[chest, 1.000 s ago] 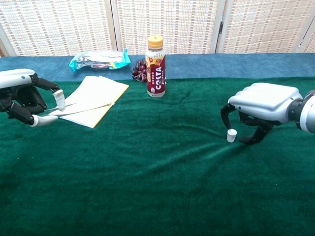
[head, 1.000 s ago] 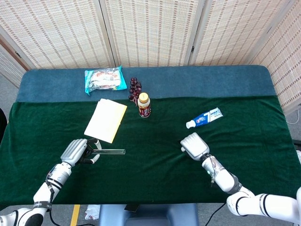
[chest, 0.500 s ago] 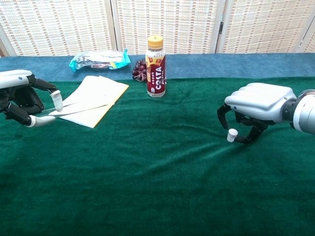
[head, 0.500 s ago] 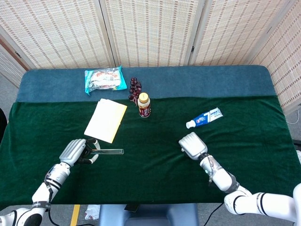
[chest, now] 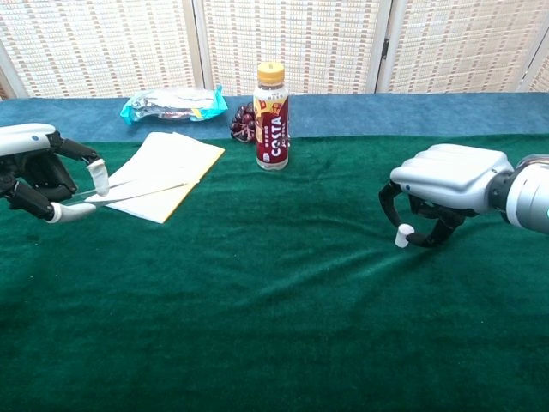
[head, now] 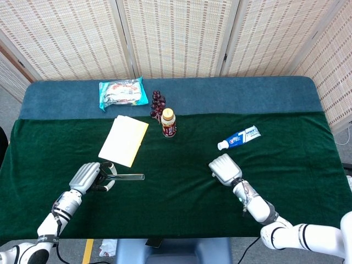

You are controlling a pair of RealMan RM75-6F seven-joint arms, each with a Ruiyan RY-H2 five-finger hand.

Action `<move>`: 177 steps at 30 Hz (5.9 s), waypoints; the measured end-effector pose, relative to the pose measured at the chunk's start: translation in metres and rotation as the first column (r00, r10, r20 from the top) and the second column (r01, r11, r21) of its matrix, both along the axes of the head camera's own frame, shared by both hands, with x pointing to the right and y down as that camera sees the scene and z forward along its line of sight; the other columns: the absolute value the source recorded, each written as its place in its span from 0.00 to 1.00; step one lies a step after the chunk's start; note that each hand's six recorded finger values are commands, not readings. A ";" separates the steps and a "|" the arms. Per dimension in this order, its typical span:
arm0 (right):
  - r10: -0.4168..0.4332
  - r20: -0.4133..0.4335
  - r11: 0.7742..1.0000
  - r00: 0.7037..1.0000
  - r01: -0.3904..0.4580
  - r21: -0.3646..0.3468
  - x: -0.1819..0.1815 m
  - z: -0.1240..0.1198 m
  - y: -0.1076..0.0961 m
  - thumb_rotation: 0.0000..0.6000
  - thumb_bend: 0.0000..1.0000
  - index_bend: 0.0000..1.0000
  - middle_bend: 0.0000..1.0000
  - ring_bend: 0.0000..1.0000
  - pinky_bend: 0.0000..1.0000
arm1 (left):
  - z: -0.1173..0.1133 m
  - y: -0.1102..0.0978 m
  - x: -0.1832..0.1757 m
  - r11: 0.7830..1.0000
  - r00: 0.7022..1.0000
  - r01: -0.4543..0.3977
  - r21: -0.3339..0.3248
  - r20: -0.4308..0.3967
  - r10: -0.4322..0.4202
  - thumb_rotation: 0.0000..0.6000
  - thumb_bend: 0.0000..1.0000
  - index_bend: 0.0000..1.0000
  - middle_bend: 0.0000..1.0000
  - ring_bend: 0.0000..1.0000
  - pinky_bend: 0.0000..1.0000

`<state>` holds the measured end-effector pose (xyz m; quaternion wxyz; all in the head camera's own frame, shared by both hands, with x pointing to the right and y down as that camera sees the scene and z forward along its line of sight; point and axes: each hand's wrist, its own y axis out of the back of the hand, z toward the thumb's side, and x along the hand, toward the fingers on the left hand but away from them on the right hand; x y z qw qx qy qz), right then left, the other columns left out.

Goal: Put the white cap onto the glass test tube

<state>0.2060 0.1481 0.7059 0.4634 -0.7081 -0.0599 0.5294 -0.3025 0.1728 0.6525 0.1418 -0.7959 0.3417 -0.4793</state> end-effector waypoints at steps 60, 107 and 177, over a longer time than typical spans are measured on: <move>-0.008 0.571 0.991 0.821 -0.070 0.115 -0.093 -0.191 -0.024 1.00 0.57 0.78 1.00 1.00 1.00 | -0.015 -0.001 0.071 0.961 0.883 0.150 -0.231 -0.406 -0.235 1.00 0.55 0.66 1.00 0.96 0.87; -0.032 0.571 0.992 0.821 -0.042 0.116 -0.122 -0.186 -0.025 1.00 0.58 0.78 1.00 1.00 1.00 | -0.011 0.005 0.085 0.963 0.890 0.110 -0.244 -0.407 -0.205 1.00 0.55 0.66 1.00 0.96 0.87; 0.141 0.512 0.968 0.847 -0.226 0.108 -0.026 -0.163 -0.044 1.00 0.58 0.16 1.00 1.00 1.00 | 0.050 0.003 0.072 0.985 0.983 -0.153 0.079 0.112 0.144 1.00 0.56 0.62 1.00 0.95 0.87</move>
